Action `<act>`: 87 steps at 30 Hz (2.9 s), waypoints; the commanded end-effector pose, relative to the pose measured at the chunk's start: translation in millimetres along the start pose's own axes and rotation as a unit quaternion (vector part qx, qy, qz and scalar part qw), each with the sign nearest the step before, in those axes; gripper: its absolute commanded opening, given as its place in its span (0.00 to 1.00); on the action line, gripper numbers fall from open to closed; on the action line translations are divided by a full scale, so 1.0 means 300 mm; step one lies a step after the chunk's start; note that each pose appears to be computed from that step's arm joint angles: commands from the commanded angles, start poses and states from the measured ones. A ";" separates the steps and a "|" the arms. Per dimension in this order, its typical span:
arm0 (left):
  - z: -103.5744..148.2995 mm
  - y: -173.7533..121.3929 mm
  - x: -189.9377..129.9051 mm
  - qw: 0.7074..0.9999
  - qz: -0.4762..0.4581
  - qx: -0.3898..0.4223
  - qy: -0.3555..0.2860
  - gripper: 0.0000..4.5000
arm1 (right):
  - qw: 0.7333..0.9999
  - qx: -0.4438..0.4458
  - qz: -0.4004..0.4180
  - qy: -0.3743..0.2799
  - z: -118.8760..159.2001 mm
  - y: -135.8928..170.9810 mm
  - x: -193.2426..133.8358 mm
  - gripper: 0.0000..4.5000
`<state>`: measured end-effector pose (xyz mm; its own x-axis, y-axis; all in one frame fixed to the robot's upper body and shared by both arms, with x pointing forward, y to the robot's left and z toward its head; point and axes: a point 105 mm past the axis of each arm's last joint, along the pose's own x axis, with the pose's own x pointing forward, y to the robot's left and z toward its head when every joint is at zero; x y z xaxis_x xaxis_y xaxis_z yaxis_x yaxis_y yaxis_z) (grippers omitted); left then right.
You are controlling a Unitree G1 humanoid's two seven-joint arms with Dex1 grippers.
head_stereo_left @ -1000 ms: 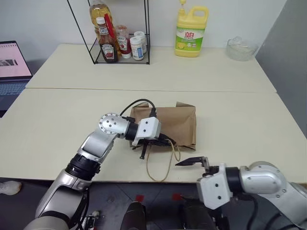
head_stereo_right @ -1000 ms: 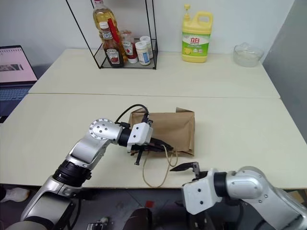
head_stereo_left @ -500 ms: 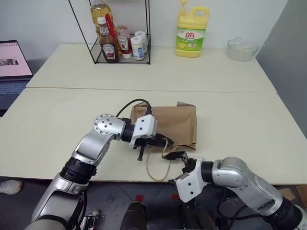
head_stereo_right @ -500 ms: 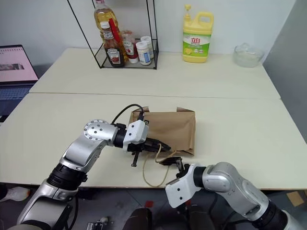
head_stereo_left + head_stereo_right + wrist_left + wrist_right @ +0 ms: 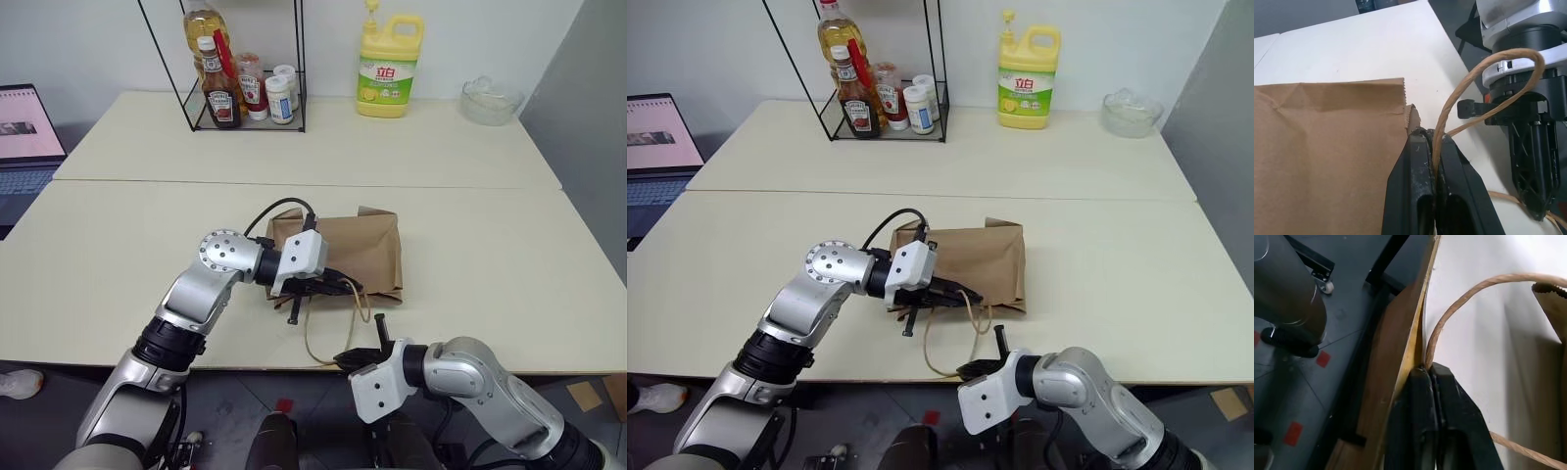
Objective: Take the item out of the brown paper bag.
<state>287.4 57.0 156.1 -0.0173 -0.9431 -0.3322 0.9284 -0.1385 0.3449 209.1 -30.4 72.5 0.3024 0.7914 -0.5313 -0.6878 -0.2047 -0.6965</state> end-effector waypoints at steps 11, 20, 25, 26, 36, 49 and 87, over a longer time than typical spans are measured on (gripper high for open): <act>0.017 -0.003 -0.015 1.000 0.002 0.020 -0.003 0.00 | 0.997 0.009 -0.014 -0.073 0.067 -0.052 -0.085 0.01; 0.030 0.026 -0.020 1.000 0.023 0.000 -0.014 0.00 | 0.998 0.011 0.013 -0.063 0.037 -0.032 -0.080 0.01; 0.102 0.110 -0.044 0.995 0.064 -0.055 -0.054 0.00 | 0.997 0.028 0.053 -0.039 0.007 0.023 -0.069 0.01; 0.116 0.128 -0.049 0.994 0.071 -0.061 -0.059 0.00 | 0.997 0.029 0.060 -0.035 0.002 0.031 -0.066 0.01; 0.188 0.243 -0.072 0.984 0.127 -0.097 -0.081 0.00 | 0.995 0.037 0.094 -0.018 -0.007 0.083 -0.055 0.01; 0.247 0.335 -0.108 0.977 0.161 -0.089 -0.104 0.00 | 0.993 0.042 0.106 -0.016 0.003 0.102 -0.049 0.01; 0.311 0.298 -0.136 0.976 0.072 -0.128 -0.160 0.00 | 0.966 0.231 -0.103 -0.060 0.099 -0.463 -0.204 0.51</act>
<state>342.5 54.4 263.0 0.0717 -0.9970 -0.0290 0.9948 0.0693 0.0751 259.8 -37.5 209.1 0.3632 0.8627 -0.3518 -0.8826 0.1976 -0.4267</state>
